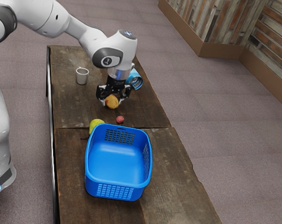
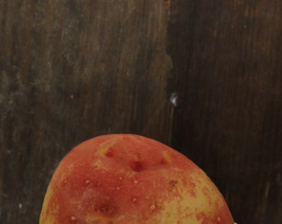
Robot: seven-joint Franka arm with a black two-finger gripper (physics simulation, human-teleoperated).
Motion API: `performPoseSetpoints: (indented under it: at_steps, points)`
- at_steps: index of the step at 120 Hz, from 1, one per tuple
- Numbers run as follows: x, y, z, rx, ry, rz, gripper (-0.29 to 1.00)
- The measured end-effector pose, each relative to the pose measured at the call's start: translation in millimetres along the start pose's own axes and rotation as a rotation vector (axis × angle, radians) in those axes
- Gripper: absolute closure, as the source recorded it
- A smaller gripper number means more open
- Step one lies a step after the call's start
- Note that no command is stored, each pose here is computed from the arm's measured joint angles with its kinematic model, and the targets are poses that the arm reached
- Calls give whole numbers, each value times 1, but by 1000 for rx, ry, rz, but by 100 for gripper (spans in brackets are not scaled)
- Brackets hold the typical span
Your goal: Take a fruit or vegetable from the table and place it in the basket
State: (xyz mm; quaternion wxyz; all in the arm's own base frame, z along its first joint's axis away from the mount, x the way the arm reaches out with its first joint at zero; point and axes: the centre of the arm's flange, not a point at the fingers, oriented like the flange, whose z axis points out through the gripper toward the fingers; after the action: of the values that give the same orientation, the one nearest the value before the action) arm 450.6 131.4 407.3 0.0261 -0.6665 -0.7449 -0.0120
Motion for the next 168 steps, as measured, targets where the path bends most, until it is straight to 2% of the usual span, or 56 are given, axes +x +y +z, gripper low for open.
performPoseSetpoints:
  at_steps: [12, 24, 36, 47, 55, 67, 95, 112, 139, 152, 168]
  points:
    - [1, -1, -2, -4, 0, 1, 32]
    - [1, -4, -18, -26, 4, 12, 35]
    - [-4, -3, -69, -98, 22, 40, 35]
    - [-39, 13, -145, -191, 60, 123, 35]
    - [-88, 16, -181, -221, 85, 223, 34]
    - [-151, 10, -194, -212, 105, 350, 34]
    - [-257, -25, -191, -173, 111, 564, 35]
    - [-309, -45, -192, -171, 102, 667, 35]
    - [-323, -76, -205, -189, 118, 700, 34]
    - [-330, -82, -204, -185, 108, 723, 16]
    - [-335, -85, -199, -167, 99, 742, 6]
